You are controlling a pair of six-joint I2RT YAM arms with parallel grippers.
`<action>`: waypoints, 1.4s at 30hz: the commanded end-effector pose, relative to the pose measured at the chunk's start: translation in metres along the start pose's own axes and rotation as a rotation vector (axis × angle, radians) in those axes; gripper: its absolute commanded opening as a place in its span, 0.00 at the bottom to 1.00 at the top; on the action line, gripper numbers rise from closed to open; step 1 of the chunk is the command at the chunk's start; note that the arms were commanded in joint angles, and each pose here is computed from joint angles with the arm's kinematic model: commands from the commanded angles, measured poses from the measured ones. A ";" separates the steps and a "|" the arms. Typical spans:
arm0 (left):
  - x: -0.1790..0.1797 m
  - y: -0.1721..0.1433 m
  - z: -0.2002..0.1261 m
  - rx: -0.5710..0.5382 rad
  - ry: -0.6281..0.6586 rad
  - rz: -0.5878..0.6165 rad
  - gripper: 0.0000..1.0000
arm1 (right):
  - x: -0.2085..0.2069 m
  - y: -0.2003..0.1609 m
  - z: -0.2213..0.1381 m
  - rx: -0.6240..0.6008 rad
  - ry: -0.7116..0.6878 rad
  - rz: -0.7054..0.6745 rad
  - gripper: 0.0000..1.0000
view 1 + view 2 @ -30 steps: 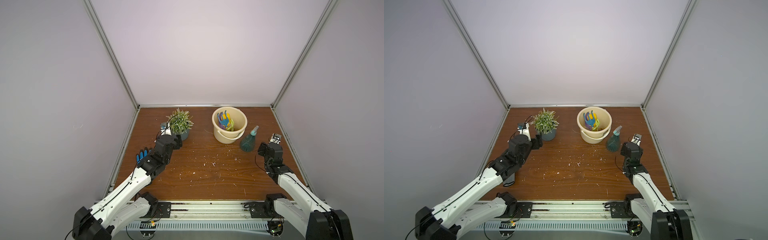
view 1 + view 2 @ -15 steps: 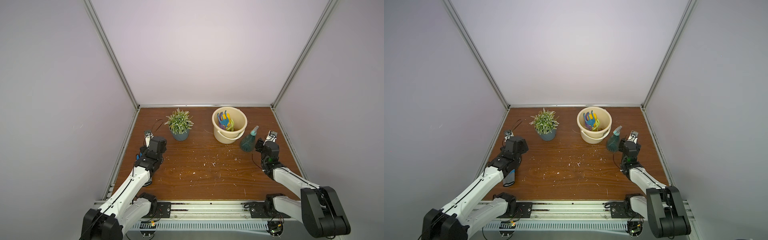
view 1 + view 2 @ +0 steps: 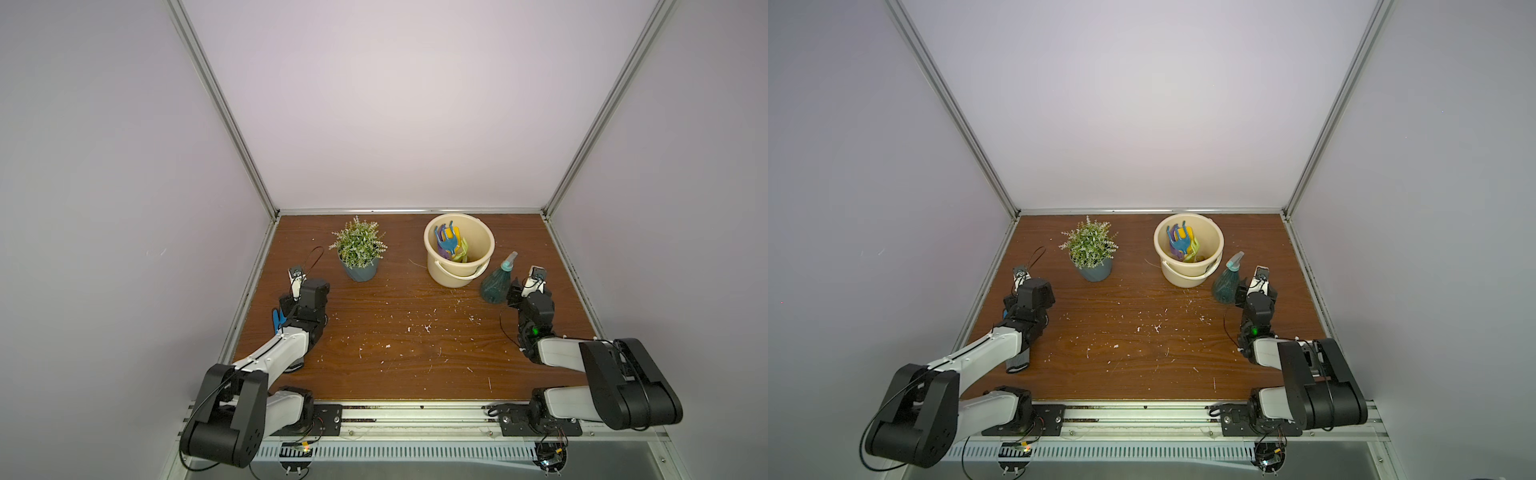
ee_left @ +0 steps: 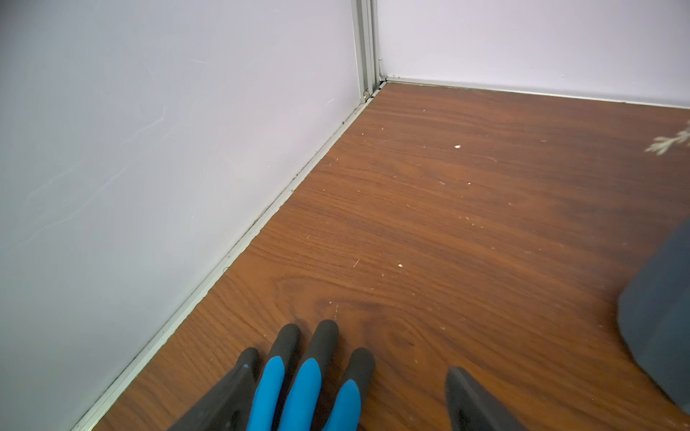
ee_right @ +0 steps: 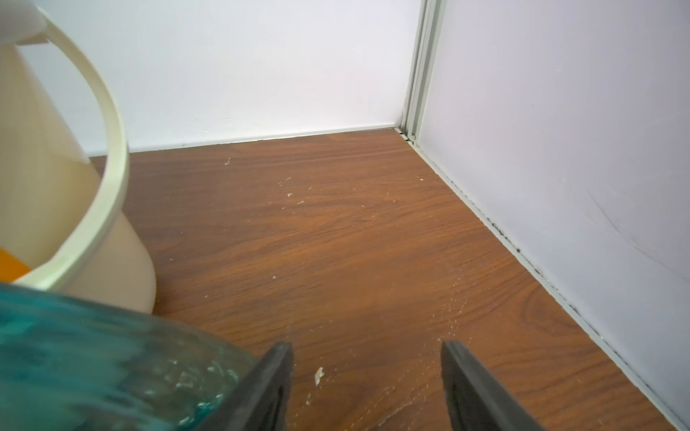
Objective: Organize the gardening tools
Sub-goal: Reset both arms
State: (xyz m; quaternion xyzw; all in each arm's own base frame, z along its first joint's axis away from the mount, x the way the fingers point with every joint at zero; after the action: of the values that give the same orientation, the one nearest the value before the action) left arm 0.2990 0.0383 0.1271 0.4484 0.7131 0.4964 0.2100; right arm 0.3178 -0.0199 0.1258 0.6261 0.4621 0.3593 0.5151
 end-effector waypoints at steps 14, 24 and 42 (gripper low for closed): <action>-0.024 0.026 0.010 -0.332 -0.172 0.022 0.82 | 0.012 0.006 0.005 -0.096 0.086 -0.007 0.99; -0.024 0.013 0.009 -0.385 -0.277 0.008 0.87 | 0.019 0.006 0.004 -0.094 0.136 -0.030 0.99; -0.024 0.013 0.010 -0.376 -0.278 0.008 0.99 | 0.025 0.005 0.005 -0.088 0.183 -0.048 0.99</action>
State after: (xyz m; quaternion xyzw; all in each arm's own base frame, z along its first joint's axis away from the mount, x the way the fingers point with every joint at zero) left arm 0.3233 0.0222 0.1254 0.4745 0.5766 0.5480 0.3769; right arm 0.3231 -0.0021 0.1116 0.5745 0.5152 0.3977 0.4964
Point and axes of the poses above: each gripper's point midway between its finger pads, its own z axis out along the fingers, its own x axis along the line the jaws close on, y = z × x, the point moved 4 cm from there along -z, back along the fingers, and after that the axes turned 2 degrees about z, right-handed, at the moved point
